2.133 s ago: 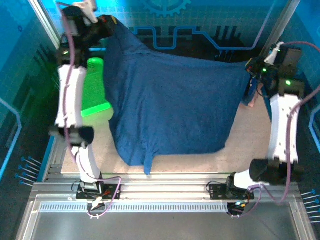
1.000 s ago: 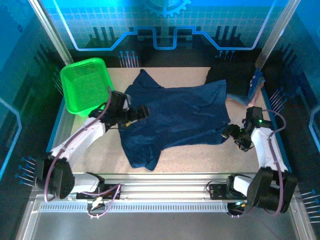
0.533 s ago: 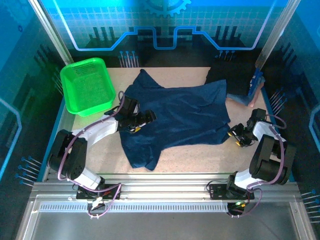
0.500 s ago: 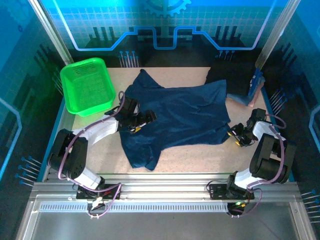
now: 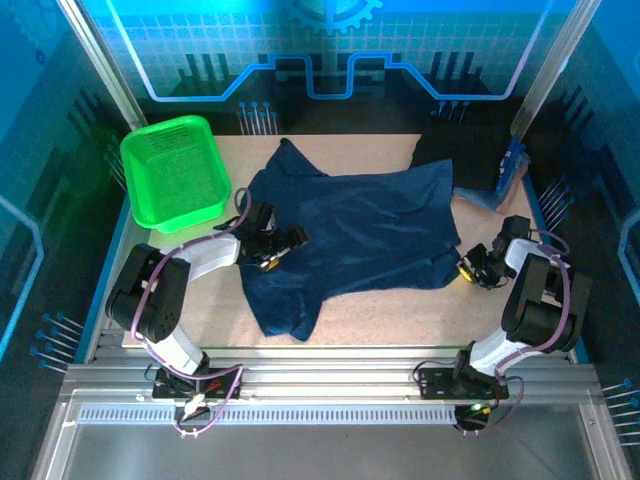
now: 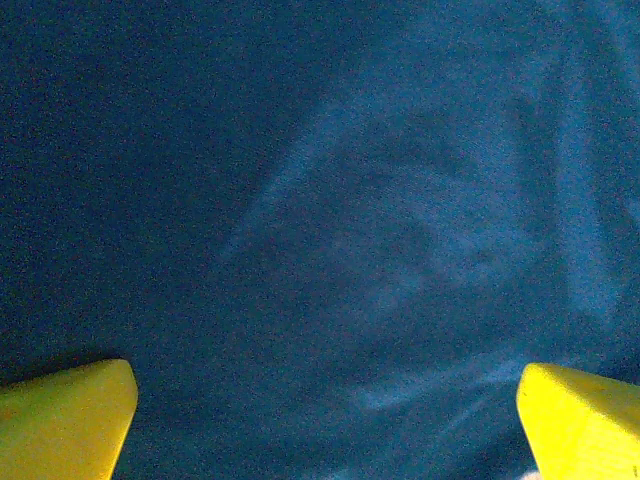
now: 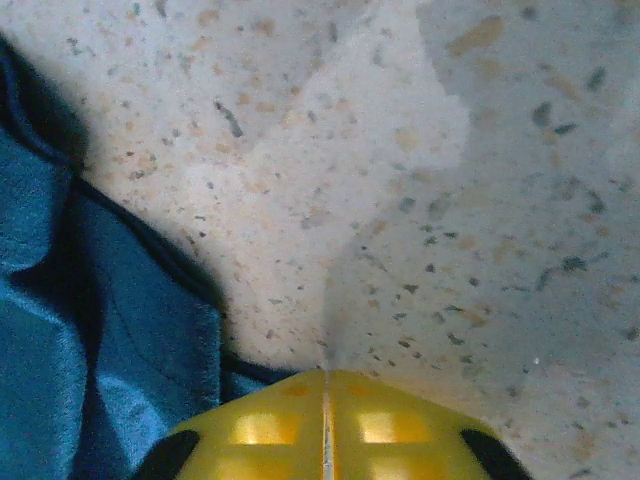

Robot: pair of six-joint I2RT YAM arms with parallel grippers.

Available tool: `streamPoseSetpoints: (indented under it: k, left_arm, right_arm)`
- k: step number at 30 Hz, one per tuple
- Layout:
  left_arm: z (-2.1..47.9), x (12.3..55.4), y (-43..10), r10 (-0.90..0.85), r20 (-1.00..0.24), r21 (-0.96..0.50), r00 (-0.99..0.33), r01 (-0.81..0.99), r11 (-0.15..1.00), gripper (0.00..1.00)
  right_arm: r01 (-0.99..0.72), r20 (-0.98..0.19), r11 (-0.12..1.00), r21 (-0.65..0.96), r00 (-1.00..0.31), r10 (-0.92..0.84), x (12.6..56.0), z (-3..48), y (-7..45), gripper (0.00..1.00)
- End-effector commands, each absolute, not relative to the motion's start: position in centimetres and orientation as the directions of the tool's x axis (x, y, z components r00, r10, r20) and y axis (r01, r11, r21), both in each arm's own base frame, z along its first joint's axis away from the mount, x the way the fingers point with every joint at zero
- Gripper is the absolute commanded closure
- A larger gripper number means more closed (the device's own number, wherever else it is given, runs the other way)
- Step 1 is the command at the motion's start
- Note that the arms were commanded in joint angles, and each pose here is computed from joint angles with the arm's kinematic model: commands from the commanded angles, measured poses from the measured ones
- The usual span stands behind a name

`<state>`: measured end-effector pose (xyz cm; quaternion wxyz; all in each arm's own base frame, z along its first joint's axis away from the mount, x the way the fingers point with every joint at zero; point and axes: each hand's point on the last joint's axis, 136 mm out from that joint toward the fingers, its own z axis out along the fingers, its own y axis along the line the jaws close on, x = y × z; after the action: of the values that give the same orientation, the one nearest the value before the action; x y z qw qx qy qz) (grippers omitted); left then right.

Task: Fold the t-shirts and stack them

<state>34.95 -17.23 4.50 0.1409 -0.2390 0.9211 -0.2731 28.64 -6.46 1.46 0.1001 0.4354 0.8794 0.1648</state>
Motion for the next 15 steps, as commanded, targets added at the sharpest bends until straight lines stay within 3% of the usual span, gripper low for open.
streamPoseSetpoints:
  k: [1,13,14,15]
  left_arm:
    - [3.0,35.1,-15.6,-0.558,-0.116,-0.545,-0.822,-0.417,0.728,0.01]
    - [0.2,36.0,-13.6,-0.572,-0.102,-0.484,-0.814,-0.462,0.743,0.01]
    - [0.4,36.1,-13.8,-0.568,-0.101,-0.496,-0.817,-0.453,0.741,0.01]
    - [0.7,36.3,-14.0,-0.564,-0.103,-0.510,-0.819,-0.443,0.737,0.01]
  right_arm:
    - [0.748,-0.047,0.551,0.370,-0.577,0.816,29.2,2.4,-7.2,1.00]
    - [0.751,-0.069,0.571,0.332,-0.584,0.809,26.1,5.3,-6.8,1.00]
    - [0.733,-0.068,0.575,0.363,-0.594,0.801,26.5,5.4,-6.3,0.99]
    - [0.722,-0.064,0.577,0.382,-0.602,0.796,26.6,5.5,-5.9,0.90]
